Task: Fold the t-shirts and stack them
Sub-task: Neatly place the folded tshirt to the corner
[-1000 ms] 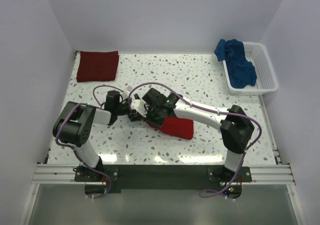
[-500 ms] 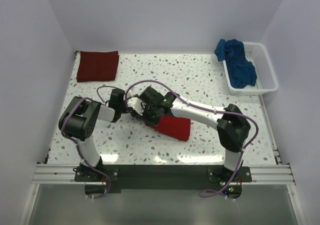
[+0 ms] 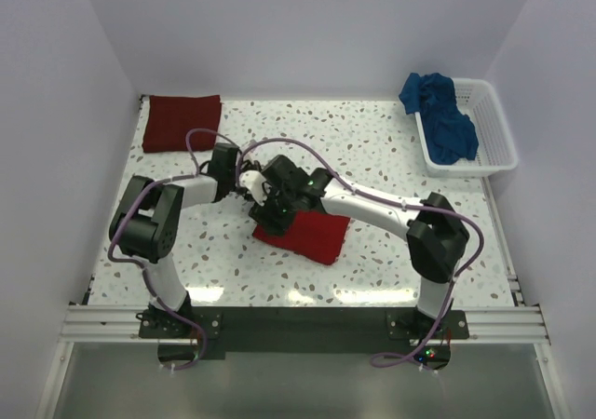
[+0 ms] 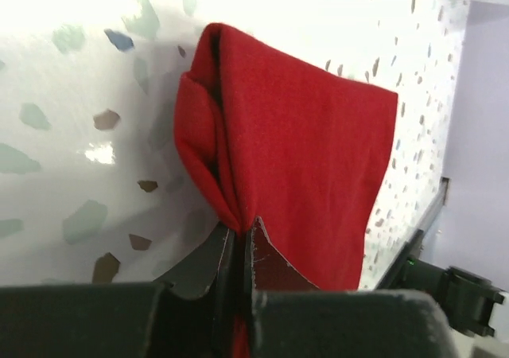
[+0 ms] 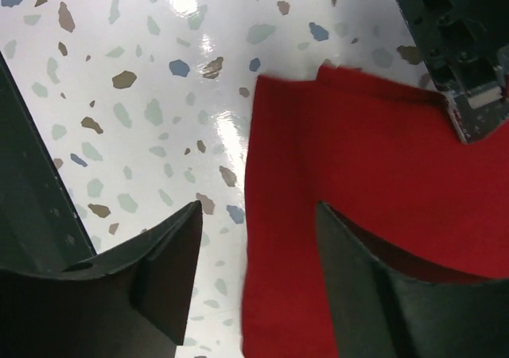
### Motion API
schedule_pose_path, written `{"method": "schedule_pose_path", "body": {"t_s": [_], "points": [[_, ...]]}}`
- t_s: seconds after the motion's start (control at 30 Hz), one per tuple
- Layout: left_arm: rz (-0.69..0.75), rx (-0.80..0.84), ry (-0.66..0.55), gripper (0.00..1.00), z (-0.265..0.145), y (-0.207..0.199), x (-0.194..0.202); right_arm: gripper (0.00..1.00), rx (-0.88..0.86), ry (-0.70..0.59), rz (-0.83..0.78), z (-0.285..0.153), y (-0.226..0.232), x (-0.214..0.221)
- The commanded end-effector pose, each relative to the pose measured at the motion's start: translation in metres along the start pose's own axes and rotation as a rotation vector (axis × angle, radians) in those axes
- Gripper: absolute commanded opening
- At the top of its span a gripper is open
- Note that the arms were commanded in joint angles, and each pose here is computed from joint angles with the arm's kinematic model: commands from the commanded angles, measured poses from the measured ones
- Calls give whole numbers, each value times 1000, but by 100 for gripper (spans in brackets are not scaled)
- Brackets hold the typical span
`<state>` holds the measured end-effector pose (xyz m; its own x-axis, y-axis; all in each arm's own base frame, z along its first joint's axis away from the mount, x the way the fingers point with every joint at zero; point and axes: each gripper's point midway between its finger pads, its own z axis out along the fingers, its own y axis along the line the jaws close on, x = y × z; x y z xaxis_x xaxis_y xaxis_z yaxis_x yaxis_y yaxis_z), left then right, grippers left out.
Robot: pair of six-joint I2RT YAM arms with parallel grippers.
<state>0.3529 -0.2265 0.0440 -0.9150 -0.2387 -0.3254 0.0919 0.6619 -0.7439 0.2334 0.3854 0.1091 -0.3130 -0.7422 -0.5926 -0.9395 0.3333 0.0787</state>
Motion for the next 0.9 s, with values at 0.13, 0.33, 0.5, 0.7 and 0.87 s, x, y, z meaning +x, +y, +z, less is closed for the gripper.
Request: {"method": "schedule_pose_path", "body": {"t_s": [0.13,0.33,0.5,0.7,0.87], "points": [[344,-262,-74,0,-27,3,-69,84,43,-186,98,-70,-27,-33],[548,-428,-200,0,-48,-7,-141,96,170,-194,157,-110,-72,-12],[645,-554,-300,0,-62,-15,-196,99,253,-179,189,-127,-100,9],[710,-647,-410,0,-75,-17,-258,99,294,-168,193,-133,-108,20],[757,-705,-511,0,-96,-20,-308,99,302,-156,196,-130,-110,27]]}}
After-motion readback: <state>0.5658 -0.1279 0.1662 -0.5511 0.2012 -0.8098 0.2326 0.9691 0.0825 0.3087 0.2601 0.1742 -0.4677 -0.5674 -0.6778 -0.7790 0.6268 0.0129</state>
